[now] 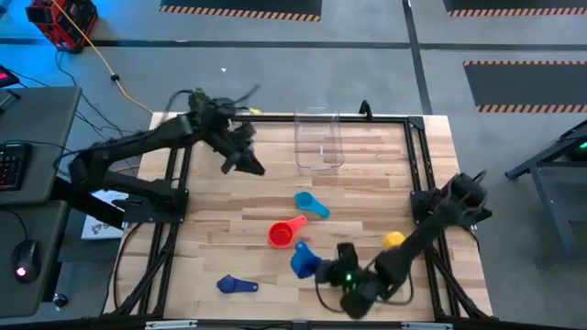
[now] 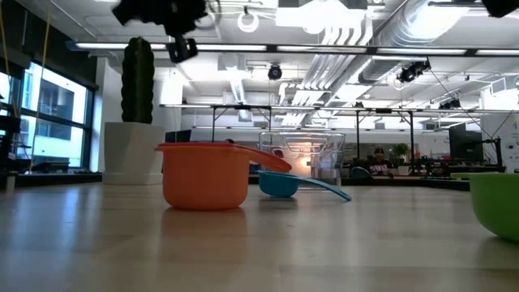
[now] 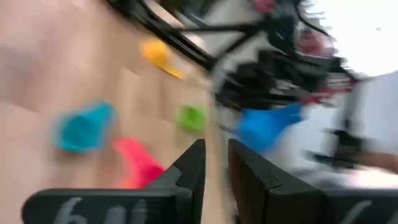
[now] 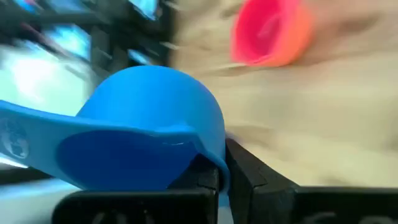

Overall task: Nest measuring cups in basket
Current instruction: Stack the blue measuring cup on top of the red measuring cup

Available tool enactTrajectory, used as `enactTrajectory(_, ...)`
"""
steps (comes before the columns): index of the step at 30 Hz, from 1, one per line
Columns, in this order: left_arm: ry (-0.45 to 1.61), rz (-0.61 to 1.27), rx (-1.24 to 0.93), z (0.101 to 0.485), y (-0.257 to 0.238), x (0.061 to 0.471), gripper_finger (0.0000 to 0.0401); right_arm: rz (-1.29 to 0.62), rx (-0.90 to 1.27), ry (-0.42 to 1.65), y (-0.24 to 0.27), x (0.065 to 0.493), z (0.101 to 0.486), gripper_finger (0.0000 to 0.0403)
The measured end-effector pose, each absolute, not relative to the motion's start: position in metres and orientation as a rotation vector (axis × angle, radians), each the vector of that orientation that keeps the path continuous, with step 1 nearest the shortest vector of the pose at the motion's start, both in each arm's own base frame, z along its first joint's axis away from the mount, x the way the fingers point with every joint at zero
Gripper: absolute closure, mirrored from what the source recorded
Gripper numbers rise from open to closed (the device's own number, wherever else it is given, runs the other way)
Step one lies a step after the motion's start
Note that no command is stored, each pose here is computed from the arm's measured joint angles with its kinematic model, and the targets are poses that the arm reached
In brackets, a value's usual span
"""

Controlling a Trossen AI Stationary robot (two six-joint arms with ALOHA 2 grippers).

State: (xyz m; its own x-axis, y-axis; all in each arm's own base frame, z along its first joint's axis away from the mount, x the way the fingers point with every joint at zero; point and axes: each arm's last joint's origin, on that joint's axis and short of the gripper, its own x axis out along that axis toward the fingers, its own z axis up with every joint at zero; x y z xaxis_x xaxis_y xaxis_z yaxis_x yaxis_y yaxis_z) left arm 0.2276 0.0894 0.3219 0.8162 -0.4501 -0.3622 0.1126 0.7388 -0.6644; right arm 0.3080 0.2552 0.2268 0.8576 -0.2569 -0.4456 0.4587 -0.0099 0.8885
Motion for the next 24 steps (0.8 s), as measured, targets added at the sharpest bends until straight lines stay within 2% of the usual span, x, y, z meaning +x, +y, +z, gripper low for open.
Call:
enactTrajectory(4,0.472,-0.14,-0.482,0.336,0.074,0.198,0.0358,-0.541,1.642,-0.032,0.276,0.336,0.193,0.0402)
enactTrajectory(9,0.398,0.007,-0.424,0.35,0.059,0.173,0.0366,-0.594,1.713,-0.154,0.272,0.386,0.174,0.0402)
enactTrajectory(14,0.336,0.014,-0.45,0.36,0.05,0.158,0.0366,-0.633,1.73,-0.231,0.254,0.417,0.179,0.0402)
enactTrajectory(24,0.312,-0.029,-0.436,0.367,0.037,0.134,0.0366,-0.708,1.663,-0.124,0.233,0.411,0.181,0.0403)
